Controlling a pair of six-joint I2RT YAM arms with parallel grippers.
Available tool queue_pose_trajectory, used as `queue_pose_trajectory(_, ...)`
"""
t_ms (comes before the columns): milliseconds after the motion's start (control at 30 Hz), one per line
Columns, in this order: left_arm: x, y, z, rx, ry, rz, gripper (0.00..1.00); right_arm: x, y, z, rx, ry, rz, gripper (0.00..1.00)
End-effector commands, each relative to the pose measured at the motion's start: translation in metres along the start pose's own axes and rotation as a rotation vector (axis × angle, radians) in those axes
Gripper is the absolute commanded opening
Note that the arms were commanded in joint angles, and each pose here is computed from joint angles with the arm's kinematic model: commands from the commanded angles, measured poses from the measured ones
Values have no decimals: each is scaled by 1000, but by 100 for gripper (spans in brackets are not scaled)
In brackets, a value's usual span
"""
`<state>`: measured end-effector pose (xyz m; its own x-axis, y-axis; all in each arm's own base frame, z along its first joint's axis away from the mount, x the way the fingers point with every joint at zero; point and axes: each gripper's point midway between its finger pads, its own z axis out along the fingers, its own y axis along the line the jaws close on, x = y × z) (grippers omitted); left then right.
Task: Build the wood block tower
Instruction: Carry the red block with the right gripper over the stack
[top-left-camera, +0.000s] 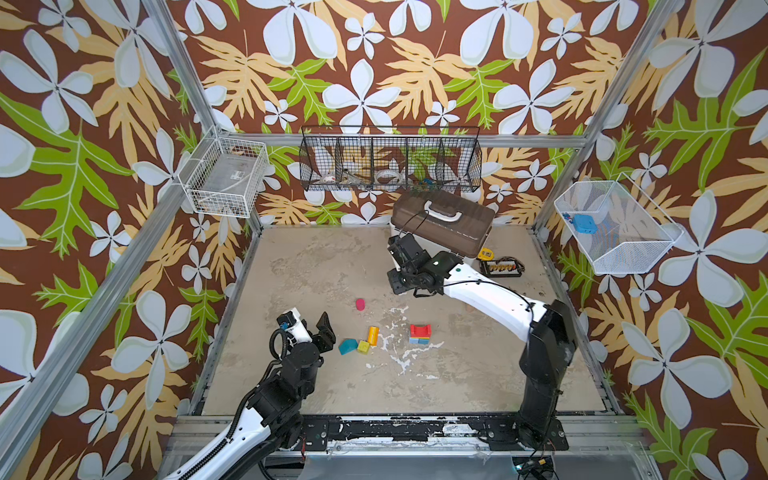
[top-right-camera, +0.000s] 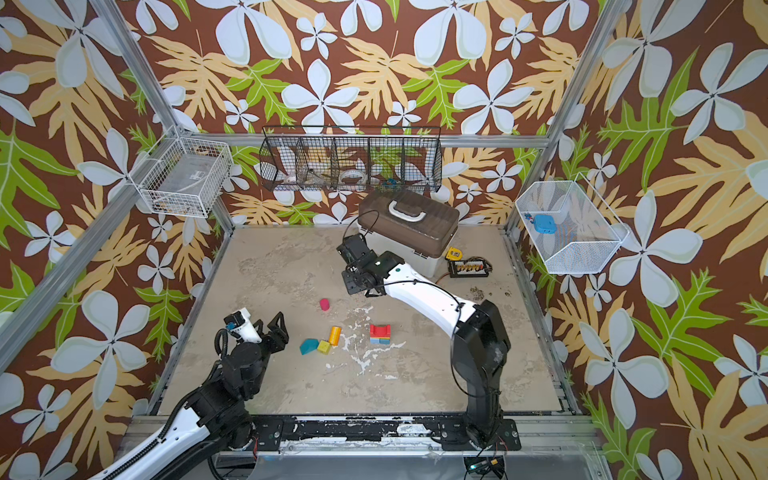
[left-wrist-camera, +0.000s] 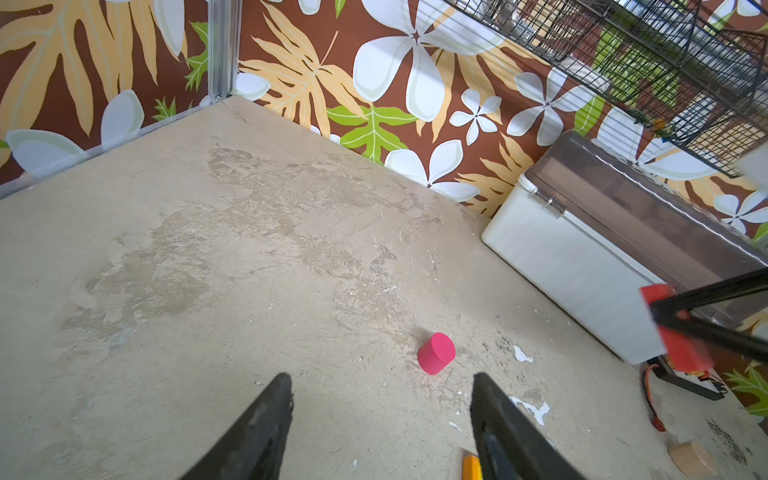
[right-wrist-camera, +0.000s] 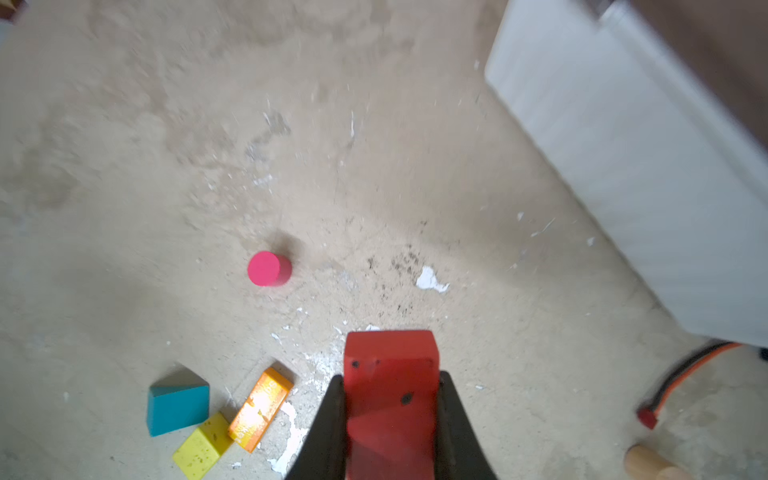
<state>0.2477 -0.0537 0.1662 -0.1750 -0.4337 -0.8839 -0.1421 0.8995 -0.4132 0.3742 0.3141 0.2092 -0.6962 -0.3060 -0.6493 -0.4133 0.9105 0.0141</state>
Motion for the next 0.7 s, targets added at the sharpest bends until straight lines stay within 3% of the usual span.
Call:
queue_pose_trajectory(0,-2,-3,-1,18,-8,-4,69,-16,-18,-35,66,-104,-46,0)
queue_pose_trajectory(100,-3,-2,-2,24,-10,-8,69,-24,-26,-69,58,-198,-69,0)
queue_pose_trajectory(233,-4,-3,-4,40,-19,-21,69,-27,-16,-109,-58,-355,-164,0)
queue_pose_trajectory(367,-4,-3,-5,43,-18,-22,69,-5,19,-142,-297,-451,-388,0)
queue_pose_trajectory(533,-3,-4,-6,54,-9,-23,69,69,56,-141,-584,-358,-660,0)
queue_pose_trajectory(667,-3,-5,-7,66,-9,-28,69,101,36,-112,-491,-221,-760,0)
